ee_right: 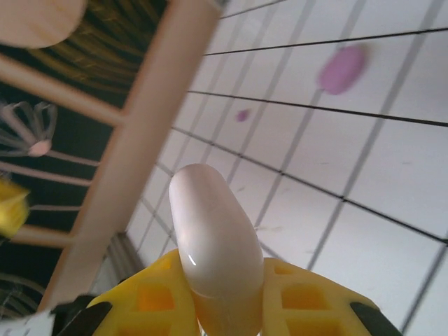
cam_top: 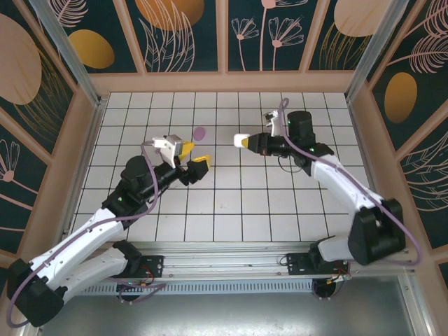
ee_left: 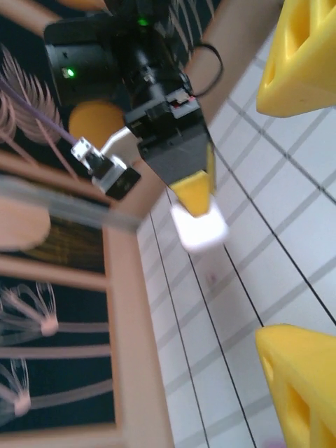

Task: Insert wireless bluetooth earbuds into charging case

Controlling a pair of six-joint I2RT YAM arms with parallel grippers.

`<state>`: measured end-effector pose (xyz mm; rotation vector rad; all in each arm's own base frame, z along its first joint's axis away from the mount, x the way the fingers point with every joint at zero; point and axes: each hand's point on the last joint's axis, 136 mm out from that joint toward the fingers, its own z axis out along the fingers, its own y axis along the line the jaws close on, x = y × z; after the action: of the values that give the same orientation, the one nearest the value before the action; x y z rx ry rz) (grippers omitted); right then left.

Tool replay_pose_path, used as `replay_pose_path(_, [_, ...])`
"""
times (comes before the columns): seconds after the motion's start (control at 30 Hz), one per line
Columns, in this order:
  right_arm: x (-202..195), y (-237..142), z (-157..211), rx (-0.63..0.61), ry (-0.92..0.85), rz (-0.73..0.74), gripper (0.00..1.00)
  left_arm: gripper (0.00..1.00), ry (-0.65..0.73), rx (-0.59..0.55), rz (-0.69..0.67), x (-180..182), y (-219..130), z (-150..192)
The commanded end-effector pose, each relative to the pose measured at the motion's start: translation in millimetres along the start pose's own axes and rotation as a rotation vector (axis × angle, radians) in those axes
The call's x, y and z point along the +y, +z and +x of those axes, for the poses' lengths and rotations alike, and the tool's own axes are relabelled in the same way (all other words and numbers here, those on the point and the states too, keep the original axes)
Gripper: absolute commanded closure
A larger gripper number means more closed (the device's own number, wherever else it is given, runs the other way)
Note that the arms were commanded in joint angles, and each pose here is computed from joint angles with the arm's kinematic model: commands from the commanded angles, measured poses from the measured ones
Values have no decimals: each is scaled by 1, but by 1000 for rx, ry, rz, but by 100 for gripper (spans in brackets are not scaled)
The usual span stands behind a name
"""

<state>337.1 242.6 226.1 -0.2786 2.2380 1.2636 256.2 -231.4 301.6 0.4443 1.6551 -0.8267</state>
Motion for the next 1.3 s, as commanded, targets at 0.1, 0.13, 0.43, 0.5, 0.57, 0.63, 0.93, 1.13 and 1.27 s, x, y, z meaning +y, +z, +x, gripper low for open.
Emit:
replay_pose_path(0.1, [-73,56,-34,43,77,130,88,22,74,133,-274,54,-16,50])
replay_pose_path(0.13, [-85,66,-36,55,91,146,88,22,76,139,-280,55,-17,53])
replay_pose_path(0.43, [-146,143,-45,157,222,81,88,21,58,163,-321,69,-22,83])
replay_pose_path(0.5, [-155,153,-44,173,242,74,88,22,52,157,-318,69,-21,85])
replay_pose_path(0.57, [-161,163,-42,190,261,63,87,22,47,151,-313,69,-20,86])
replay_pose_path(0.63, [-166,170,-41,201,271,54,87,22,48,153,-314,69,-19,87])
replay_pose_path(0.93, [-185,182,-24,290,305,185,73,23,61,180,-343,76,-18,93])
replay_pose_path(1.13, [-186,173,-34,291,274,303,56,22,65,179,-347,76,-17,93])
replay_pose_path(1.27, [-180,160,-49,253,242,378,47,22,69,186,-361,78,-20,93])
